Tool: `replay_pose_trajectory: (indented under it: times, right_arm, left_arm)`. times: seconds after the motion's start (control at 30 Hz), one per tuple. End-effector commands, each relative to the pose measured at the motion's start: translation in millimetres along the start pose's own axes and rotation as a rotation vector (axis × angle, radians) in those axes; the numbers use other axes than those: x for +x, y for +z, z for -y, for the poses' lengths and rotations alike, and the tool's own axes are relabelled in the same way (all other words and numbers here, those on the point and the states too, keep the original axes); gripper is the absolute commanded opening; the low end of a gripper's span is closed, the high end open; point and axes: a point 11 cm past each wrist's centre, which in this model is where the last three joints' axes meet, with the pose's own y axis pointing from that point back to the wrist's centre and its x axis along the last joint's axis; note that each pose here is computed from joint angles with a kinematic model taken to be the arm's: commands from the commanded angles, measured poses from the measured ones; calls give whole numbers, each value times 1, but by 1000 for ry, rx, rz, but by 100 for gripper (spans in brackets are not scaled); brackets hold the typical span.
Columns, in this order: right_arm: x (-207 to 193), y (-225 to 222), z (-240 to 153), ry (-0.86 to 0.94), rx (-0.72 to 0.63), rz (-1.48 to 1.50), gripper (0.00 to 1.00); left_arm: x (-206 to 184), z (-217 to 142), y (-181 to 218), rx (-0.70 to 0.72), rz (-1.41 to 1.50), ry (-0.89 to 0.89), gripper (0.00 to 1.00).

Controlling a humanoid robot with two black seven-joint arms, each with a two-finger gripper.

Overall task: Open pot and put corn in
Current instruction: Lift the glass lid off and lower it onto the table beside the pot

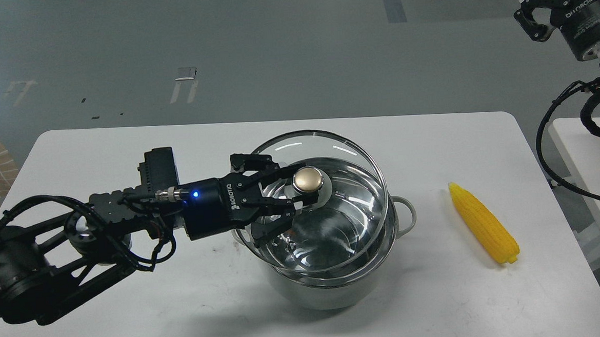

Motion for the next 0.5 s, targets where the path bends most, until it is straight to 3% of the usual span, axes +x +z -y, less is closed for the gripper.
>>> replay_pose_trajectory:
  times: [0.0, 0.13, 0.23, 0.3, 0.47]
  right_arm:
    - [3, 2, -3, 8, -5, 0, 100]
    - [6, 4, -7, 15, -10, -1, 100]
    - [7, 4, -8, 16, -11, -2, 100]
    - [7, 5, -8, 17, -12, -1, 100]
    - [6, 5, -8, 14, -11, -1, 100]
  left_arm:
    - [19, -39, -30, 119, -17, 28, 14]
    - [1, -115, -73, 351, -98, -74, 12]
    - [-14, -145, -94, 463, -110, -102, 11]
    - [-35, -184, -113, 591, -110, -147, 12]
    - [-90, -234, -110, 754, -211, -198, 12]
